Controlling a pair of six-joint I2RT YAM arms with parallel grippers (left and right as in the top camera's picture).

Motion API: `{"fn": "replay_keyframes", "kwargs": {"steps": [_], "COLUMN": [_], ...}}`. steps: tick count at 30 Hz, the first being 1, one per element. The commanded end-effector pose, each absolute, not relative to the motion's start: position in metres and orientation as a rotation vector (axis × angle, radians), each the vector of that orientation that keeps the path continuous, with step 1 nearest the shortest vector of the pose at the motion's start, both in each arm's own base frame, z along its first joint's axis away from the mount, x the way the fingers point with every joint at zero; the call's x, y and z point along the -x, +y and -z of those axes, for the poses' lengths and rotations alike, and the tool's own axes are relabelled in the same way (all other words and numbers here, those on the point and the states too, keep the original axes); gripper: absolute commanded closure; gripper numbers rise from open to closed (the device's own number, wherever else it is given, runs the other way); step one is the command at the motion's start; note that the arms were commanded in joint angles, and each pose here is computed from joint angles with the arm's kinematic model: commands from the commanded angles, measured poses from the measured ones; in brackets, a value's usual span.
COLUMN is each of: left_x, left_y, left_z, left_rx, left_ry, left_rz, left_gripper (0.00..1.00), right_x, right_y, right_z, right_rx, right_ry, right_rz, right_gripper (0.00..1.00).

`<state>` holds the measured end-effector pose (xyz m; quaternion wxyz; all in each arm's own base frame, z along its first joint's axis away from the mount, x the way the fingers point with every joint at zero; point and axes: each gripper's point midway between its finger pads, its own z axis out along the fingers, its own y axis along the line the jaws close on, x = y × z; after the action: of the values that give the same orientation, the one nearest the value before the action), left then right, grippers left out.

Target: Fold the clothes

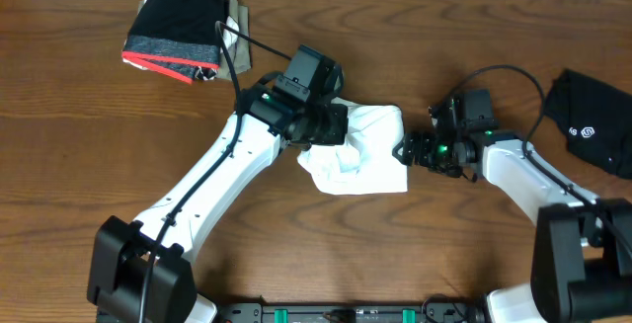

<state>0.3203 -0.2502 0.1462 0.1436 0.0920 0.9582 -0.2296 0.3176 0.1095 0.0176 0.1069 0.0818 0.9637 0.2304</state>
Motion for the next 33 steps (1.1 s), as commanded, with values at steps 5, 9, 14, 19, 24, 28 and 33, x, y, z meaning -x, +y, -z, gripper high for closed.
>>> {"fn": "replay_keyframes", "kwargs": {"steps": [5, 9, 14, 19, 24, 28, 33], "left_x": [-0.321, -0.315, -0.308, -0.307, -0.307, -0.302, -0.298], "left_y": [-0.270, -0.281, -0.291, -0.303, -0.313, -0.323, -0.339], "left_z": [-0.142, -0.121, -0.103, -0.104, -0.109, -0.111, -0.110], "left_rx": [-0.317, -0.356, -0.395, -0.428, -0.432, -0.470, -0.521], "left_ry": [2.754, 2.801, 2.840, 2.810, 2.787, 2.766, 2.718], "left_rz": [0.657, 0.641, 0.626, 0.648, 0.672, 0.688, 0.658], "left_gripper": [0.94, 0.94, 0.94, 0.94, 0.94, 0.94, 0.93], "right_x": [-0.310, -0.306, -0.300, -0.293, -0.286, -0.283, -0.281], "right_y": [0.125, 0.135, 0.142, 0.149, 0.151, 0.151, 0.150], "right_z": [0.000, 0.004, 0.009, 0.018, 0.031, 0.036, 0.037], "right_rx": [-0.230, -0.189, -0.185, -0.161, -0.162, -0.170, -0.179], "right_ry": [2.895, 2.913, 2.939, 2.974, 3.019, 3.038, 3.049], "right_rz": [-0.679, -0.672, -0.641, -0.620, -0.596, -0.590, -0.585], "right_gripper": [0.19, 0.20, 0.19, 0.19, 0.18, 0.17, 0.16]}}
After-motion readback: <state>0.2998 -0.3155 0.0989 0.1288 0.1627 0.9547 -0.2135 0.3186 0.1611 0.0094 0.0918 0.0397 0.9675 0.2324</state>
